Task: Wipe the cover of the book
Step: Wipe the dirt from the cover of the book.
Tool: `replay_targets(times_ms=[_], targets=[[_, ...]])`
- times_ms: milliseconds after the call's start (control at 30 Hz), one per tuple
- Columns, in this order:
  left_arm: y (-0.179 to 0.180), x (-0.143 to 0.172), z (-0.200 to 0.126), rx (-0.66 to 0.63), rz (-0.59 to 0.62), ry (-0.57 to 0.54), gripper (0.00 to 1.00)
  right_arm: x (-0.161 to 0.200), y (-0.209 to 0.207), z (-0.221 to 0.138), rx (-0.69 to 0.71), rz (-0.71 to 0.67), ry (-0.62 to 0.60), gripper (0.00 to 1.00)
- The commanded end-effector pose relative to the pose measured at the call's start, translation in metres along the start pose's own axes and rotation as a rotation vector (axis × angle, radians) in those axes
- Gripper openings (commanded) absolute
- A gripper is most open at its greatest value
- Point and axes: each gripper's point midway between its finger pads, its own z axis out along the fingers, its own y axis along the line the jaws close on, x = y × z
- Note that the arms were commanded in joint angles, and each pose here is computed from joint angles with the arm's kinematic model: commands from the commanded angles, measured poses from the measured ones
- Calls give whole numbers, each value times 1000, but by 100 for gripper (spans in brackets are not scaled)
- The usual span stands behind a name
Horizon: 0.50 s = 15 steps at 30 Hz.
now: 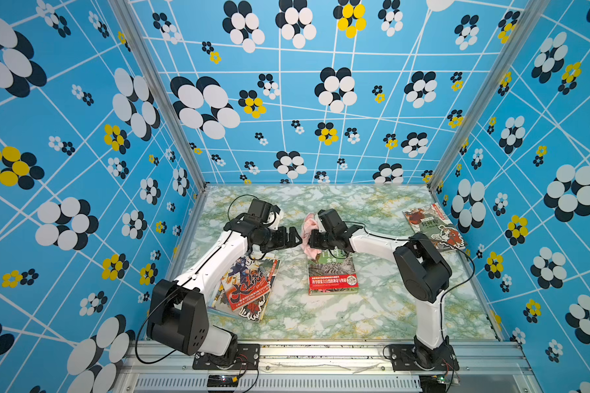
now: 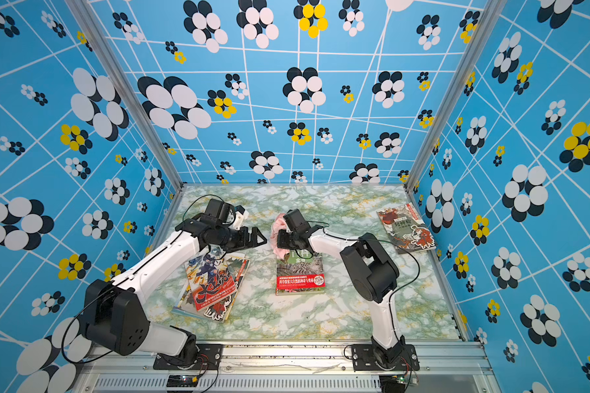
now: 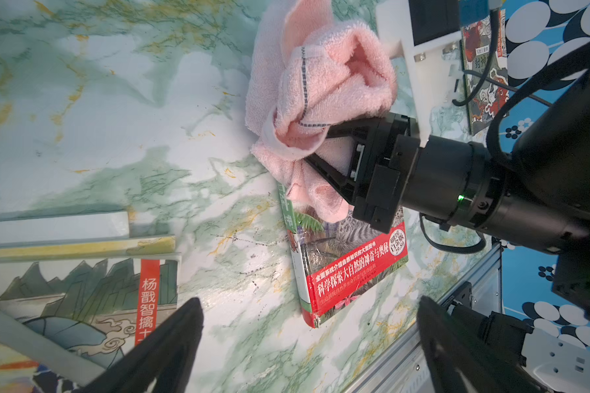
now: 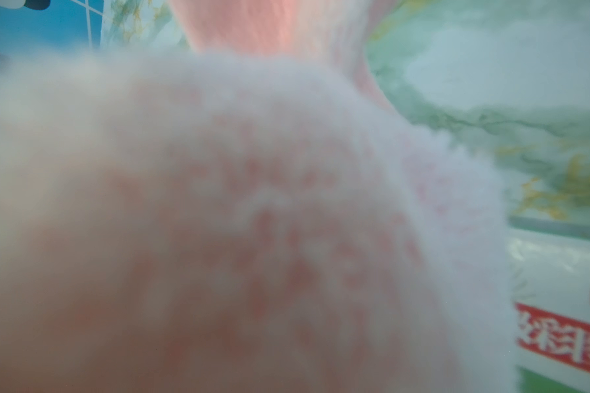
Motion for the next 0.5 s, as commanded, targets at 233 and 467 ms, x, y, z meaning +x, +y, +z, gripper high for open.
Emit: replay_targets(times_ms=[233,467], targets=[[-1,4,-2,13,3,10,99,18,-149,-49,274,221,53,0],[2,5,-1,-1,6,12,99,28,-49,12,131,74,123,0]])
